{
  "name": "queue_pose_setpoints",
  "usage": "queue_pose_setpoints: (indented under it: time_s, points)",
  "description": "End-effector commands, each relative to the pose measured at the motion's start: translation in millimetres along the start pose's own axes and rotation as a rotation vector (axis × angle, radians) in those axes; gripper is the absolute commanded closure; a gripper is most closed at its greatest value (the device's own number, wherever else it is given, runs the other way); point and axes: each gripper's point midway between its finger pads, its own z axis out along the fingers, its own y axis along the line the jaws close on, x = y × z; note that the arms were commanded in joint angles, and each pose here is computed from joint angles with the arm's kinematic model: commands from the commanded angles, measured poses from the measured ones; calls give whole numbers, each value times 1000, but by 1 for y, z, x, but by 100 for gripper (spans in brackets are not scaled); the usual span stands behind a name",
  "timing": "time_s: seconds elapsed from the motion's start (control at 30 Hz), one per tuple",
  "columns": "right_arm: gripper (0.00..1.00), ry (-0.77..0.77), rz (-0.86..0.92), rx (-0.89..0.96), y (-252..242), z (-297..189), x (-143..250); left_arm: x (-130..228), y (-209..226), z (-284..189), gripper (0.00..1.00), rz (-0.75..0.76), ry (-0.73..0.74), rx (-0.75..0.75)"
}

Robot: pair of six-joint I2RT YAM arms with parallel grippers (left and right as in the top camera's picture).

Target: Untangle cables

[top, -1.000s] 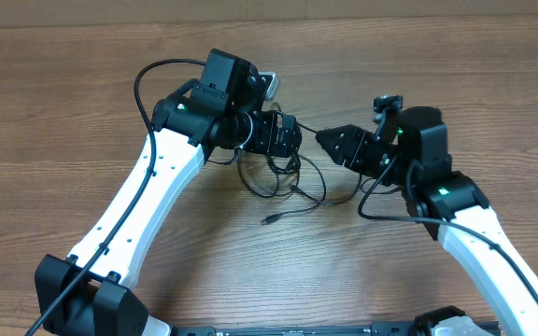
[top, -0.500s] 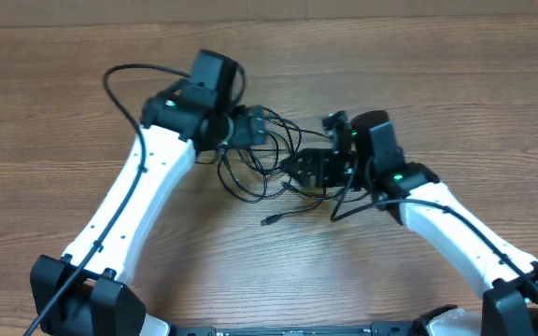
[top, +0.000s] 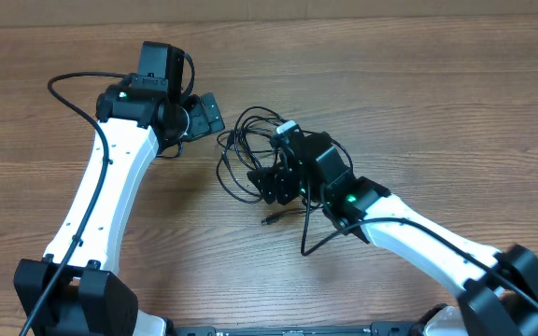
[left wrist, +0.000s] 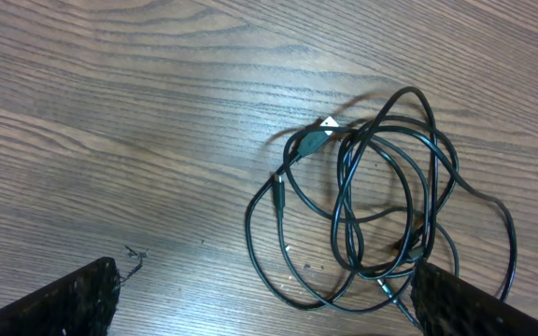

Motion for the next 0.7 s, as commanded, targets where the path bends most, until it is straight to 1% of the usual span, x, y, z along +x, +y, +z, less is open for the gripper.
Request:
queue_pose_setpoints:
  time_s: [0.0,0.17,0.3,0.5,0.67]
  points:
    - [20,-26,-134,70,-15,18,-5,-2,3,1,1,-25,-2,-12]
    - [20,-52,-215,66,-19,44,-1,-2,3,1,0,-25,-2,-12]
    - [20,-59,-225,56,-22,60,5,-2,3,1,0,-25,-2,-12]
    - [20,-102,-235,-25,-7,65,-1,-2,3,1,0,-25,-2,-12]
    - [20,-100,-236,-27,-7,66,0,-2,3,1,0,-25,-2,-12]
